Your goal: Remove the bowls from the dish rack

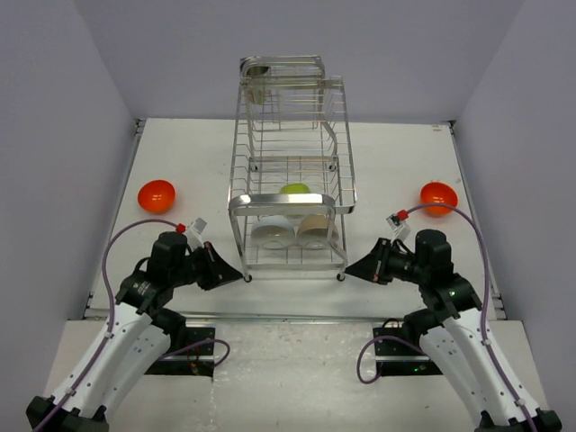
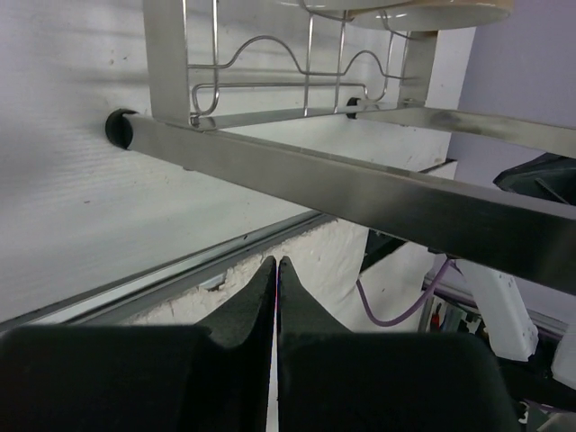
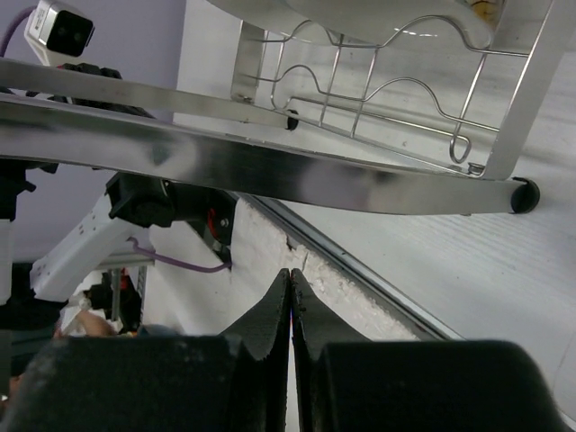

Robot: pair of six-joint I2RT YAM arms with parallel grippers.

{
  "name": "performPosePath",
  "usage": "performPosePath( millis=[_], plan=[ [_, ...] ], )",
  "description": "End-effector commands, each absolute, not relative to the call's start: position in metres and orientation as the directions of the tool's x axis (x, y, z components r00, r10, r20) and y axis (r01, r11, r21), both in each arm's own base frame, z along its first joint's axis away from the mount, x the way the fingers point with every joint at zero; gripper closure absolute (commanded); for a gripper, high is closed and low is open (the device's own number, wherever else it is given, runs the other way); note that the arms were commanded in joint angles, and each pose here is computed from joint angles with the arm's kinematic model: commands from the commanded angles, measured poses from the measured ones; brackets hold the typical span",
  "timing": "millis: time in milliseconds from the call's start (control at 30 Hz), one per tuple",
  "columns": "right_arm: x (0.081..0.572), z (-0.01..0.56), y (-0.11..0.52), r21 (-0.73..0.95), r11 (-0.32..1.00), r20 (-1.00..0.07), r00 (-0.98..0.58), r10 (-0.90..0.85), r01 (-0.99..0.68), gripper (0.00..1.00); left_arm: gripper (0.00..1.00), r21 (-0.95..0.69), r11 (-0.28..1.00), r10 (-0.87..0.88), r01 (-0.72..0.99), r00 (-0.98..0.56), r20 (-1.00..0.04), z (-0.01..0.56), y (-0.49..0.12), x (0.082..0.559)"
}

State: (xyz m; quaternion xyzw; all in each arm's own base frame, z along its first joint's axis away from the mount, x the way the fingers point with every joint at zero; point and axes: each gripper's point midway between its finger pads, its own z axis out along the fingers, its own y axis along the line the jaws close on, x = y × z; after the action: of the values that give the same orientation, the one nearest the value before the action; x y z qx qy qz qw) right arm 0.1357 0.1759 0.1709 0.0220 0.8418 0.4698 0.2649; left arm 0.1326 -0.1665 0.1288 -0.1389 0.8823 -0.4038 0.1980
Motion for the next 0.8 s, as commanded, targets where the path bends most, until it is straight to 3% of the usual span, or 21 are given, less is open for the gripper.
performPosePath(
  millis=[0,767],
  plan=[
    [0.14,0.18,0.188,0.832,0.489,-0.43,-0.861,0.272,-0.261,1.0,1.0,-0.821,0.57,-0.39,-0.011,-0.884,-0.259,0.146,-0.181,0.142],
    [0.19,0.152,0.196,0.81,0.542,-0.429,-0.855,0.29,-0.222,1.0,1.0,-0.806,0.591,-0.4,-0.028,-0.878,-0.262,0.122,-0.192,0.181]
  ],
)
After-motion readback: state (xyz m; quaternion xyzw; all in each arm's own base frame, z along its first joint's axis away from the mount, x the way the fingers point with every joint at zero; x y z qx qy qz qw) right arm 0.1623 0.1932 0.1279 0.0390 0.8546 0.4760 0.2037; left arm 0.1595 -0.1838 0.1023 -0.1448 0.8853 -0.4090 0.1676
